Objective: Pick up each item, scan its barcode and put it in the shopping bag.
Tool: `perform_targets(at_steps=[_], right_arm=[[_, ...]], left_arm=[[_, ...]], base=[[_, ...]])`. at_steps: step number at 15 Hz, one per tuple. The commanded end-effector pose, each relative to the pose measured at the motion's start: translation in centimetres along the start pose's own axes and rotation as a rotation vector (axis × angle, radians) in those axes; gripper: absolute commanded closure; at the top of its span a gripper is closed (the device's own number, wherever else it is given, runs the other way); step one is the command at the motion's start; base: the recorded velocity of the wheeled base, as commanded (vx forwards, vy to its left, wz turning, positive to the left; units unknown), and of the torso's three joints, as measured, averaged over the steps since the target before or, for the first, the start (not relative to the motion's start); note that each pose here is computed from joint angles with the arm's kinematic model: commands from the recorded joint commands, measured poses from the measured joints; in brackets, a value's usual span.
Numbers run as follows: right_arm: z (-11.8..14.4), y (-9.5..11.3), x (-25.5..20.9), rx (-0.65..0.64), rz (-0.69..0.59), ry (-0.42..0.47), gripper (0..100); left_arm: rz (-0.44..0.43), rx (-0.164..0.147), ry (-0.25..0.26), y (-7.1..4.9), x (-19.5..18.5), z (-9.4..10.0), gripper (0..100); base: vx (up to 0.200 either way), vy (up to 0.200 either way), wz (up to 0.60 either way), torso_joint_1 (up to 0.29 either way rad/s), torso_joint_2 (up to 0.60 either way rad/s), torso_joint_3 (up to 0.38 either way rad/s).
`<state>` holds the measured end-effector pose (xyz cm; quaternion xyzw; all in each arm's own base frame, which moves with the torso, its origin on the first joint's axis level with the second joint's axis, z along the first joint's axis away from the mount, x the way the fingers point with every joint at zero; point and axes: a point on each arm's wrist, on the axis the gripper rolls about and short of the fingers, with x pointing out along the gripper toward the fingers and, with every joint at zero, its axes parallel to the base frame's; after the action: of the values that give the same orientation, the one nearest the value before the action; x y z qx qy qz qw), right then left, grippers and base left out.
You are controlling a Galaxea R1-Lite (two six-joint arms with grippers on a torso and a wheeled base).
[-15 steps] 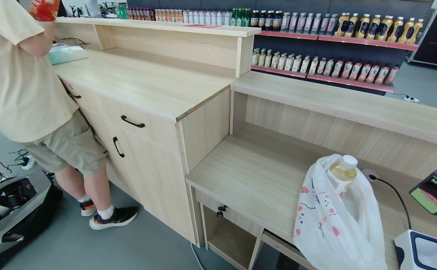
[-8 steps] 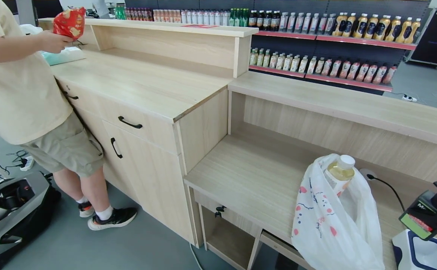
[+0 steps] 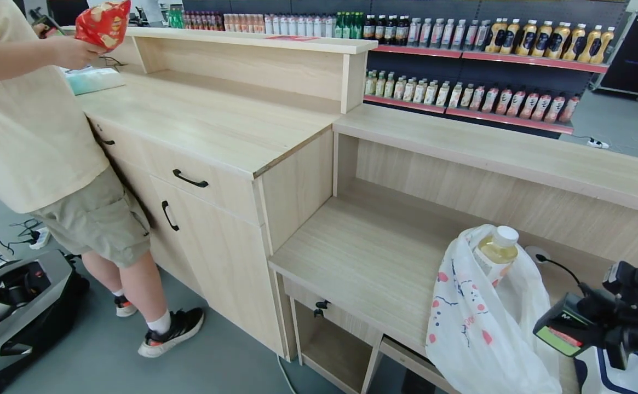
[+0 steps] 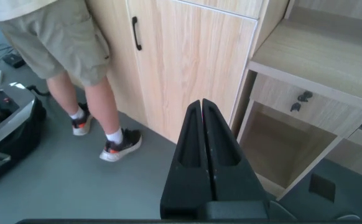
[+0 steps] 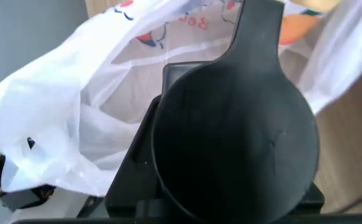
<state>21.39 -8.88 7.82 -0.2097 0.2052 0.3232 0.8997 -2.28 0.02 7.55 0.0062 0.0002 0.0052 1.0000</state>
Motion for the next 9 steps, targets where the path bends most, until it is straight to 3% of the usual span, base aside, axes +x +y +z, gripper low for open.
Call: perform_targets(at_steps=[1,9], right_arm=[[-1.1,-0.4,2.8,0.009,0.095,-0.035,100],[-3.5,-1.1,7.2,-0.001,0.167,-0.055,100]], left_arm=[[0.000,0.000,0.000,0.0,0.0,0.0,100],[0.000,0.000,0.000,0.0,0.0,0.0,100]], base=[[0.000,0.000,0.00,0.000,0.00,0.000],[0.000,0.000,0.00,0.000,0.00,0.000]])
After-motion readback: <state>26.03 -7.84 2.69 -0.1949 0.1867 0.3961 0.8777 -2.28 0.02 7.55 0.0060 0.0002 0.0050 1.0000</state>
